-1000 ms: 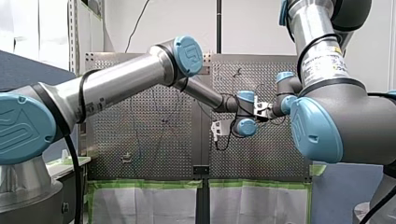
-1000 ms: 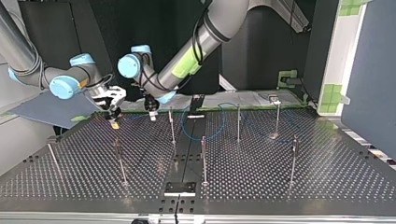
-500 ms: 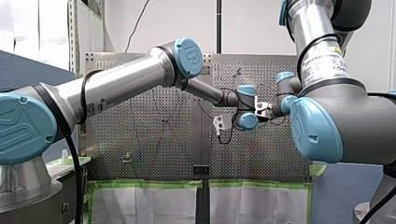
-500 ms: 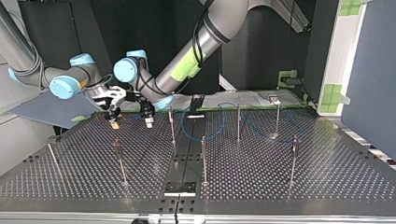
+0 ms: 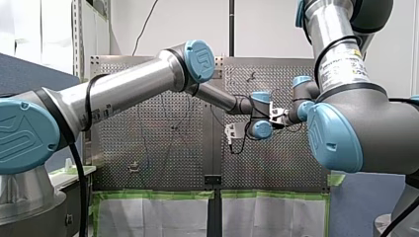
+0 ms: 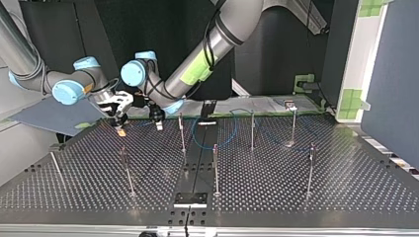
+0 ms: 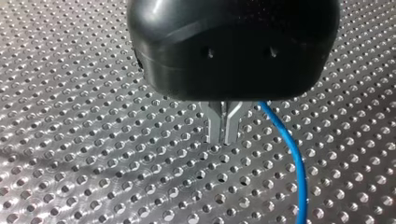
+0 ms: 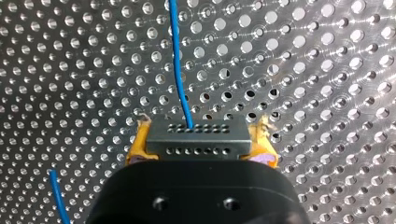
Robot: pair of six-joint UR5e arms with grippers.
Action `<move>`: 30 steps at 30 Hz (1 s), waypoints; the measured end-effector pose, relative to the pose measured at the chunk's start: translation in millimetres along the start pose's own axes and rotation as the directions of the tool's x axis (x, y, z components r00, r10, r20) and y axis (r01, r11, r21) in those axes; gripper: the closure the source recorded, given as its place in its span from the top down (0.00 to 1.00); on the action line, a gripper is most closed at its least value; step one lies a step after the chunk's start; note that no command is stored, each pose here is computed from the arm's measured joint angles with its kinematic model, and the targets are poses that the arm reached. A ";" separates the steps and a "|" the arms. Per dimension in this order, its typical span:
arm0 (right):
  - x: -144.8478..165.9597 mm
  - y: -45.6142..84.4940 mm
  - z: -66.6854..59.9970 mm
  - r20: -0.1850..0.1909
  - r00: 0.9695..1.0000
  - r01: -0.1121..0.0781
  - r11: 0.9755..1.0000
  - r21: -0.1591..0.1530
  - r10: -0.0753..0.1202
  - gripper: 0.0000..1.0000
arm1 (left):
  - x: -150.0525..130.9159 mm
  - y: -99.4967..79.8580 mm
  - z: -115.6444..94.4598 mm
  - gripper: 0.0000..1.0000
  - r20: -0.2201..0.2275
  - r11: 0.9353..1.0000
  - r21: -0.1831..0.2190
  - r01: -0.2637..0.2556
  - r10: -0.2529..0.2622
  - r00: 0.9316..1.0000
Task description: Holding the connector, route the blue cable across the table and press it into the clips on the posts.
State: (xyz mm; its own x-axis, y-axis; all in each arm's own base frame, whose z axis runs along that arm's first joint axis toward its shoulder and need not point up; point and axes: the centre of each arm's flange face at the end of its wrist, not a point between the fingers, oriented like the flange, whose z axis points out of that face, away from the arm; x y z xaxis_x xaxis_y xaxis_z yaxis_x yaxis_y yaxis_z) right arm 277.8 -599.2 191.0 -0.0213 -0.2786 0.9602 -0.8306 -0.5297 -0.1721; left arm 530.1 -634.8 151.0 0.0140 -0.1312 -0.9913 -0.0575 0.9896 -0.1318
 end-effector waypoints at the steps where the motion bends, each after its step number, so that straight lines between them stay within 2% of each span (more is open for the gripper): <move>1: 0.1 0.3 0.0 0.000 1.000 0.000 1.000 0.000 0.000 0.00 | -0.6 -0.5 -0.6 0.00 -0.001 1.000 0.000 -0.001 0.001 1.000; 13: 4.6 0.0 -1.2 0.001 1.000 0.001 1.000 -0.001 -0.001 0.00 | -9.6 -2.5 -8.8 0.00 -0.015 1.000 -0.022 -0.001 0.001 1.000; 14: 4.8 -0.1 -1.3 0.001 1.000 0.001 1.000 -0.001 -0.001 0.00 | -8.9 -2.2 -9.5 0.04 -0.017 1.000 -0.022 -0.002 0.001 1.000; 15: 5.1 -0.2 -1.5 0.001 1.000 0.001 1.000 -0.001 -0.001 0.00 | -8.0 -1.9 -10.3 0.04 -0.019 1.000 -0.022 -0.003 0.002 1.000; 17: 5.4 -0.4 -1.6 0.002 1.000 0.000 1.000 -0.001 0.000 0.00 | -5.7 -1.3 -12.1 0.22 -0.023 1.000 -0.022 -0.005 0.004 1.000; 18: 5.5 -0.4 -1.7 0.002 1.000 0.000 1.000 -0.002 0.000 0.00 | -4.9 -1.1 -12.7 0.22 -0.025 1.000 -0.022 -0.005 0.005 1.000; 19: 5.9 0.3 -1.8 0.001 1.000 0.000 1.000 -0.003 0.000 0.00 | -3.8 -0.3 -13.1 0.55 -0.027 1.000 -0.024 -0.006 0.006 1.000; 20: 6.0 0.5 -1.8 0.001 1.000 -0.001 1.000 -0.003 0.001 0.00 | -3.3 0.0 -13.3 0.60 -0.028 1.000 -0.024 -0.006 0.005 1.000; 24: 6.0 0.0 -1.9 0.002 1.000 -0.001 1.000 -0.002 0.001 0.00 | -1.2 1.6 -14.9 0.54 -0.030 0.999 -0.033 -0.007 0.006 1.000; 26: 6.0 -0.2 -1.8 0.002 1.000 -0.001 1.000 -0.001 0.001 0.00 | -0.8 2.3 -15.9 0.39 -0.029 0.999 -0.043 -0.007 0.006 1.000; 27: 6.0 -0.2 -1.8 0.002 1.000 -0.001 1.000 -0.001 0.001 0.00 | -0.8 2.5 -16.2 0.39 -0.029 0.999 -0.046 -0.006 0.005 1.000; 29: 6.0 -0.3 -1.8 0.002 1.000 -0.001 1.000 -0.001 0.001 0.00 | -0.6 2.3 -17.2 0.16 -0.028 0.999 -0.049 -0.005 0.003 1.000; 30: 6.0 -0.2 -1.8 0.002 1.000 -0.001 1.000 -0.002 0.001 0.00 | -0.9 1.9 -17.7 0.16 -0.027 0.999 -0.049 -0.004 0.002 1.000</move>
State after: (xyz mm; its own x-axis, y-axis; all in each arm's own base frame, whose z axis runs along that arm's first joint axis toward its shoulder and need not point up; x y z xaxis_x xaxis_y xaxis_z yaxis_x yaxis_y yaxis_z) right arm 276.8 -599.3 197.2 -0.0212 -0.2806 0.9596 -0.8314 -0.5281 -0.1728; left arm 512.3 -633.8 151.5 -0.0131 -0.1306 -0.9914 -0.1068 0.9860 -0.1284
